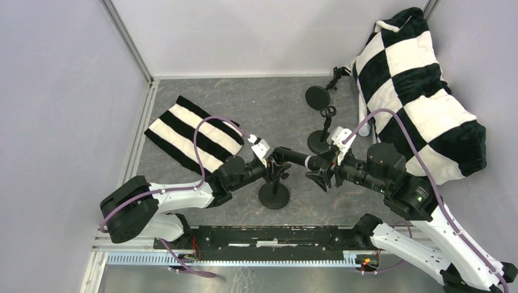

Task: Attach the microphones to the stand

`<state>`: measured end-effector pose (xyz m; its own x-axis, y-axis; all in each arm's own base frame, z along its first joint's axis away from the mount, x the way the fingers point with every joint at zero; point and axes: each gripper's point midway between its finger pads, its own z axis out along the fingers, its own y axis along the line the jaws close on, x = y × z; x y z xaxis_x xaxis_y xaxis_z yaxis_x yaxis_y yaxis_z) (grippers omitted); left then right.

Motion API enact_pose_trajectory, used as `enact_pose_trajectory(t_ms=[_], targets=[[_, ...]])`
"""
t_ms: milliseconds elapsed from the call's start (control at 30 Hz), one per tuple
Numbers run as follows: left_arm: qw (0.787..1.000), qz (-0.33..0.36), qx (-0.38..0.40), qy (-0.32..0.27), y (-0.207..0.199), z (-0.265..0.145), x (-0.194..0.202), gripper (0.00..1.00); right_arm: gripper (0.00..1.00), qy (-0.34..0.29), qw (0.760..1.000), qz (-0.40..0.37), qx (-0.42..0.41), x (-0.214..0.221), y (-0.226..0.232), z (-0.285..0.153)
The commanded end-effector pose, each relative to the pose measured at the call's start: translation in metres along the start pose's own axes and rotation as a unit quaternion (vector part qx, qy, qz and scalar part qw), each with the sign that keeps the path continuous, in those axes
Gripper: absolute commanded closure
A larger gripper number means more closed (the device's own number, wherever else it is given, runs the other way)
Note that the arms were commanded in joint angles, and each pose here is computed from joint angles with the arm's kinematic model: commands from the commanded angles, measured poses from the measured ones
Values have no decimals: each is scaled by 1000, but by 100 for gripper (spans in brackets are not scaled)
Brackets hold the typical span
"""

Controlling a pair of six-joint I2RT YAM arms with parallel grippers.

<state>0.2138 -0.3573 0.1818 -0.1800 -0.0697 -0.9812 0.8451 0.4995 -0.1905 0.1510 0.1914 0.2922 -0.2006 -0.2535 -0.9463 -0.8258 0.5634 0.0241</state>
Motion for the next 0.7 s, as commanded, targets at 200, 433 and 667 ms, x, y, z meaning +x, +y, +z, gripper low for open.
enact_pose_trajectory(t_ms=[200, 433, 667], targets=[[998, 51, -19, 30, 12, 1, 9, 98, 35, -24, 999, 23, -5, -16, 2, 6], [997, 63, -16, 36, 12, 3, 9, 98, 56, -4, 1000, 23, -7, -6, 2, 11], [997, 69, -7, 41, 9, 6, 9, 98, 74, 12, 1000, 22, 3, 5, -2, 17]])
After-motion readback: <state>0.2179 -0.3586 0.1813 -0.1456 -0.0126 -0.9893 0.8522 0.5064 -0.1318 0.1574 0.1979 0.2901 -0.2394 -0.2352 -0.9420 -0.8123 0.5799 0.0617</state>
